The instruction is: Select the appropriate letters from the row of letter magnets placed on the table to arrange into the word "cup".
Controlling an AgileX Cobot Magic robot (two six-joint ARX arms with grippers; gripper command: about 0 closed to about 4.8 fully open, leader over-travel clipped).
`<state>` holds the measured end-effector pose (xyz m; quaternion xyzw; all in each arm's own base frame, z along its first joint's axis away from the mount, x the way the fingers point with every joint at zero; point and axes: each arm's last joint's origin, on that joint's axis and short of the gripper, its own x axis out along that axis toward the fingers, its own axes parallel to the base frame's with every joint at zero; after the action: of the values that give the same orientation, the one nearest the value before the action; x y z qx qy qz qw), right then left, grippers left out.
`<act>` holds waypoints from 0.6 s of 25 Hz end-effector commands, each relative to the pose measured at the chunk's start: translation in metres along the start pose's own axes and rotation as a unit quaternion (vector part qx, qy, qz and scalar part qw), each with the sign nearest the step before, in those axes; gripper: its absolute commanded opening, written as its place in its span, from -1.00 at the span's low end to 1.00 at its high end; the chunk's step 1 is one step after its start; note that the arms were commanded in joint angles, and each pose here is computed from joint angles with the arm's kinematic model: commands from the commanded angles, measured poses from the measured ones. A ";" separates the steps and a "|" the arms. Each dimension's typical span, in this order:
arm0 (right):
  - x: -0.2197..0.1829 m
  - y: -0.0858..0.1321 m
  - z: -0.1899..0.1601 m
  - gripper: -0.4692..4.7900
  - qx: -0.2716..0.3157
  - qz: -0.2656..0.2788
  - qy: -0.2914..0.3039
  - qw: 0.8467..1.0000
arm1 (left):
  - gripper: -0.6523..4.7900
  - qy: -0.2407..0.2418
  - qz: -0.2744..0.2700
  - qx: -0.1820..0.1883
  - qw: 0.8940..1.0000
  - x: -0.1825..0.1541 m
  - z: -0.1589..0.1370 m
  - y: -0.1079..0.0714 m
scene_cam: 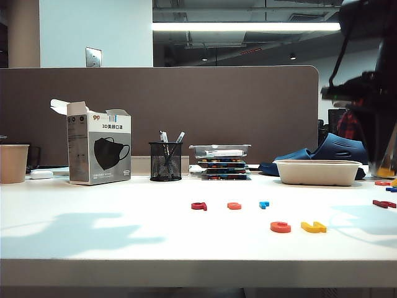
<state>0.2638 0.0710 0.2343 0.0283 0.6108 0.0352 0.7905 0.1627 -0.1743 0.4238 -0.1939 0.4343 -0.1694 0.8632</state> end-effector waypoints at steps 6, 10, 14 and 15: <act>0.024 0.015 -0.011 -0.42 -0.009 0.023 -0.034 0.999 | -0.78 -0.007 -0.005 0.002 1.000 -0.002 0.001 -0.001; 0.029 0.018 -0.009 -0.42 0.025 0.073 -0.046 0.996 | -0.78 -0.007 -0.004 0.002 1.000 -0.002 0.001 -0.001; 0.037 0.017 -0.012 -0.41 0.024 0.070 -0.029 0.997 | -0.78 -0.007 -0.004 0.002 1.000 -0.002 0.001 -0.001; 0.038 0.017 -0.012 -0.41 0.022 0.066 -0.026 0.997 | -0.78 -0.007 -0.004 0.002 1.000 -0.002 0.001 -0.001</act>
<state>0.2618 0.0913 0.1981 0.0911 0.5833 0.0745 0.8037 0.1627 -0.1743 0.4238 -0.1939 0.4343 -0.1694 0.8632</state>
